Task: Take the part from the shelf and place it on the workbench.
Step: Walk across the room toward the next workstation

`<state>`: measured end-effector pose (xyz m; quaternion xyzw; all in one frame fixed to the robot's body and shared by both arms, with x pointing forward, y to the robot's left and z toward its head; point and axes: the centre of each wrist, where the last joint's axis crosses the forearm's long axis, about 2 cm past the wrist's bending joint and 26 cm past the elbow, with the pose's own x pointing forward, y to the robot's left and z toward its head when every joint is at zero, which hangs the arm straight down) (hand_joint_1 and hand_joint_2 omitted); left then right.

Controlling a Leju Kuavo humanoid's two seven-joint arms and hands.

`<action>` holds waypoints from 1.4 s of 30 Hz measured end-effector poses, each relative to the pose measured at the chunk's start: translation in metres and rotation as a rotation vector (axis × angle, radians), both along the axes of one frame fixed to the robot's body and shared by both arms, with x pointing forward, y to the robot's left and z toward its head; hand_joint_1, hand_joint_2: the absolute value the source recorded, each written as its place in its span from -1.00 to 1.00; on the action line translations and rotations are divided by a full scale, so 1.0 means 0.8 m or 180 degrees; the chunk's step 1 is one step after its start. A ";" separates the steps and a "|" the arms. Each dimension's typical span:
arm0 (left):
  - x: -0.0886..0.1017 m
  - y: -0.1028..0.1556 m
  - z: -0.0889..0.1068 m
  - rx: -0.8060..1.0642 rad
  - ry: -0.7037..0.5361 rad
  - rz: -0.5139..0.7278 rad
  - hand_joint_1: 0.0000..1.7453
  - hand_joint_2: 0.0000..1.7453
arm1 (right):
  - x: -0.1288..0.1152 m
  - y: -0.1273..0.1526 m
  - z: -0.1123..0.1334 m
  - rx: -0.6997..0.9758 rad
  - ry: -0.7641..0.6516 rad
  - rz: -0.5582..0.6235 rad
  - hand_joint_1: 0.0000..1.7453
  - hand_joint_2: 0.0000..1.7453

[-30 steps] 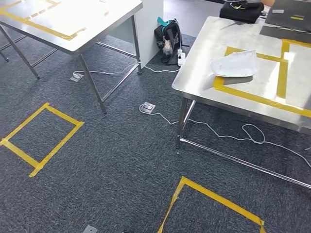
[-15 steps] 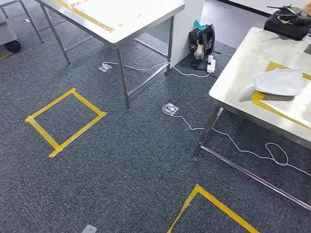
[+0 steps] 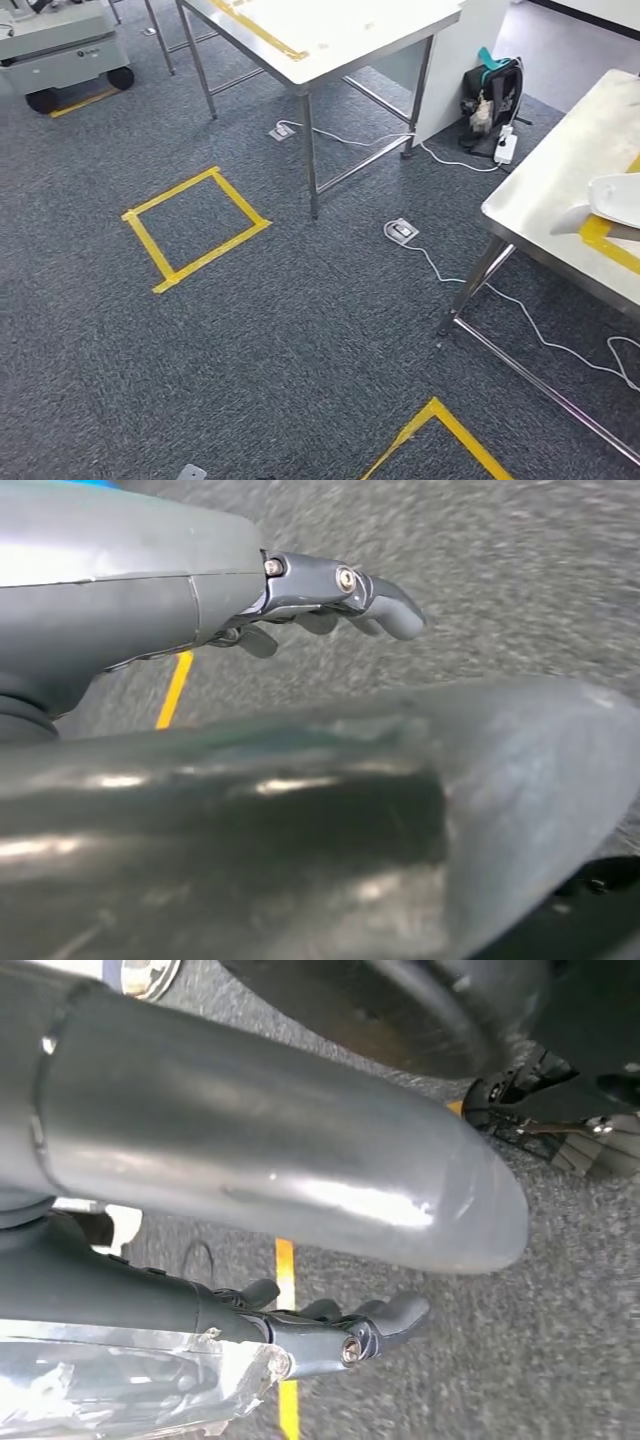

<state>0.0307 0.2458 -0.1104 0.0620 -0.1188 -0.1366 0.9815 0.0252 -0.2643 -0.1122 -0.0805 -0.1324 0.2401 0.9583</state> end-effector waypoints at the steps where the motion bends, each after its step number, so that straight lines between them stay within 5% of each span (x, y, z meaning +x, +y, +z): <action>1: -0.001 0.000 0.000 0.0002 0.0004 0.0000 -1.00 -1.00 | 0.001 0.000 0.000 0.0003 -0.0008 0.0002 -1.00 -1.00; 42: 0.002 -0.006 0.001 -0.0061 0.0025 0.0023 -1.00 -1.00 | -0.001 -0.013 -0.001 0.0038 -0.0040 0.0011 -1.00 -1.00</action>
